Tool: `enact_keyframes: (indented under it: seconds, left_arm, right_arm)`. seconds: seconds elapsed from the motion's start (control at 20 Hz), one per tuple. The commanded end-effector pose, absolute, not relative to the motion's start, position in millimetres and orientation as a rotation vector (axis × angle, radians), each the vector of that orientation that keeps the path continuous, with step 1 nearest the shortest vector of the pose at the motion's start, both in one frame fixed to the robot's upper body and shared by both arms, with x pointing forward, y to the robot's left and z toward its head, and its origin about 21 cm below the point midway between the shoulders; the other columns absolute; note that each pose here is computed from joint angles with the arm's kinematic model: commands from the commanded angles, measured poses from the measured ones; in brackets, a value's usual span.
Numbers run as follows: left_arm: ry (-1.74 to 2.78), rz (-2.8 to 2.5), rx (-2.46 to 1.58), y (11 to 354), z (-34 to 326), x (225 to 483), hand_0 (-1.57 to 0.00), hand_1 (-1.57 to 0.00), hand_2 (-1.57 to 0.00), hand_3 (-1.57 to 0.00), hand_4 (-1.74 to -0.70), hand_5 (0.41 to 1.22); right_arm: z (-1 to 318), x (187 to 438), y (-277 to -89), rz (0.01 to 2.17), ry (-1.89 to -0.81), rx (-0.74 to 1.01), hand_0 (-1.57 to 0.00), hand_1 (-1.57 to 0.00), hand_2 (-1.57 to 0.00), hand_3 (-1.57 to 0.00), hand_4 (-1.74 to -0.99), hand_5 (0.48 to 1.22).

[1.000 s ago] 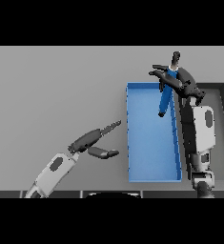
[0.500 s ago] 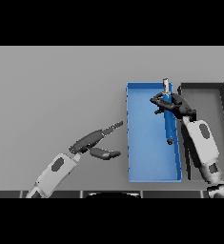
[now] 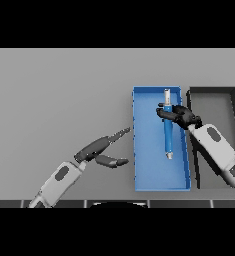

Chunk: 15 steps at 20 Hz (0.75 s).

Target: Pick up the blue pipe and place it into the blue bin.

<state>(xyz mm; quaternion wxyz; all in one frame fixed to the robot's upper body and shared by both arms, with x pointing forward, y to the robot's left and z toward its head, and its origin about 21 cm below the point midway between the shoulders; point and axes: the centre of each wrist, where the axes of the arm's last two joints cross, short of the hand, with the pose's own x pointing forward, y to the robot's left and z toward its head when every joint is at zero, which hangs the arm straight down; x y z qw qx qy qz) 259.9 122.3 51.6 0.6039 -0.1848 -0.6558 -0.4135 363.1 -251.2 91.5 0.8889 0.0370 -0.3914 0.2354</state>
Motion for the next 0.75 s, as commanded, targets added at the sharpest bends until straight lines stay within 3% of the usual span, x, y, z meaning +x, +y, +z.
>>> enact_keyframes:
  seconds: [0.0, 0.35, 0.7]
  left_arm:
    - [-1.522, -0.958, -0.426, 127.2, 50.8, 261.5, 0.0, 0.0, 0.0, 0.0, -0.83, 0.473]
    - [-1.524, -0.955, -0.422, 128.6, 53.4, 259.8, 0.0, 0.0, 0.0, 0.0, -0.83, 0.472]
    - [-1.533, -0.964, -0.421, 131.1, 52.1, 255.9, 0.0, 0.0, 0.0, 0.0, -0.83, 0.474]
  right_arm:
    - [92.2, 361.4, -250.5, 0.512, -0.815, 0.066, -0.16, -0.15, -0.14, -0.09, -1.196, 0.933]
    - [89.5, 359.0, -250.0, 0.528, -0.83, 0.023, -0.04, -0.03, -0.03, -0.02, -1.182, 0.795]
    - [89.9, 357.1, -246.9, 0.55, -0.831, 0.03, -0.02, -0.01, -0.01, -0.01, -1.186, 0.769]
